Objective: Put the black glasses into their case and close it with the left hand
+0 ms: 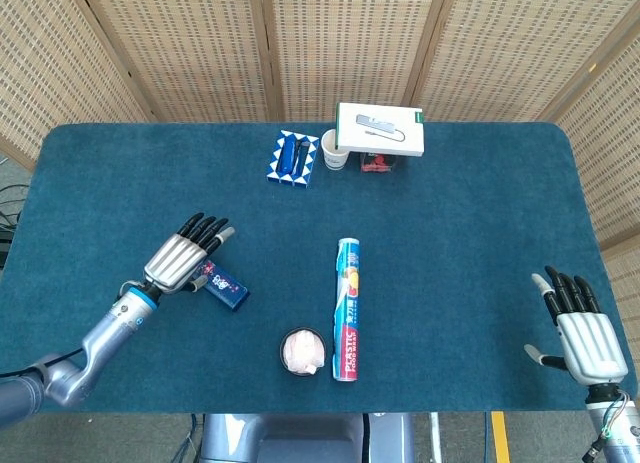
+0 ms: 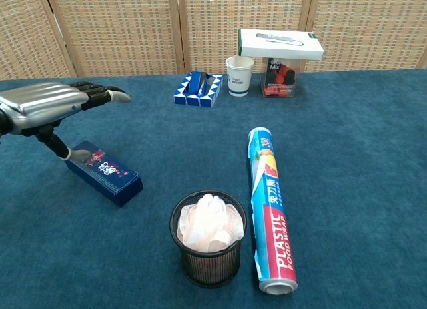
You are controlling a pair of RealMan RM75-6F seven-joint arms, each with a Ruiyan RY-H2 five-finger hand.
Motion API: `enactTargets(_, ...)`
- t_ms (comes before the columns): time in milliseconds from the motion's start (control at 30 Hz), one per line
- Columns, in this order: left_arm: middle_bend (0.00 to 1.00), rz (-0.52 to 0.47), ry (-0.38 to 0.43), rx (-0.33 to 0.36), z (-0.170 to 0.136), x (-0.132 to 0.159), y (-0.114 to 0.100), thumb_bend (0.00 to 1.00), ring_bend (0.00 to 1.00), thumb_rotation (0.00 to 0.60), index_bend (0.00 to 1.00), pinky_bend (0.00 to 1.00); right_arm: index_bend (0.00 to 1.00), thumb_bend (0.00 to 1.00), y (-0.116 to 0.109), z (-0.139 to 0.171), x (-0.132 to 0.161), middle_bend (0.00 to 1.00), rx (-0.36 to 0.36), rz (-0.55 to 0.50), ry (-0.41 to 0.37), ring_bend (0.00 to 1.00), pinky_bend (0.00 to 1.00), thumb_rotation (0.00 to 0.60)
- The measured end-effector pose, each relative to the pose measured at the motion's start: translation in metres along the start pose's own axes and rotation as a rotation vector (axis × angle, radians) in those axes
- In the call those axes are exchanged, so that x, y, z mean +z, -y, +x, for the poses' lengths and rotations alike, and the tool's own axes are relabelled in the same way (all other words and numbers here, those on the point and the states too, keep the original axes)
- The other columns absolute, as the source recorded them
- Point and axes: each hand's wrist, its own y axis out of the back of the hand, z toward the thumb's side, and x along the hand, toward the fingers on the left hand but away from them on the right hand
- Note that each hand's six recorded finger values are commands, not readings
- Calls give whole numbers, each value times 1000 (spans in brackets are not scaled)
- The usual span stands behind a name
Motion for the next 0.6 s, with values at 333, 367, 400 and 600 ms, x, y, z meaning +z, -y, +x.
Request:
enactTargets(333,0,53,2,-182,-9,0,15,150,0,600,0,0,0,0,0,0,0,0,1,-1,1,0,0,600)
enactTargets(367,0,57,-1,-199,-8,2,20,153,0,600,0,0,0,0,0,0,0,0,1,-1,1,0,0,600)
enactTargets(400,0,60,-3,-208,-6,4,23,155,0,600,0,0,0,0,0,0,0,0,2,-1,1,0,0,600)
enactTargets(600,42,78,-20,-235,10,9,38,172,11,600,47,58,0,0,0,0,0,0,2,-1,1,0,0,600)
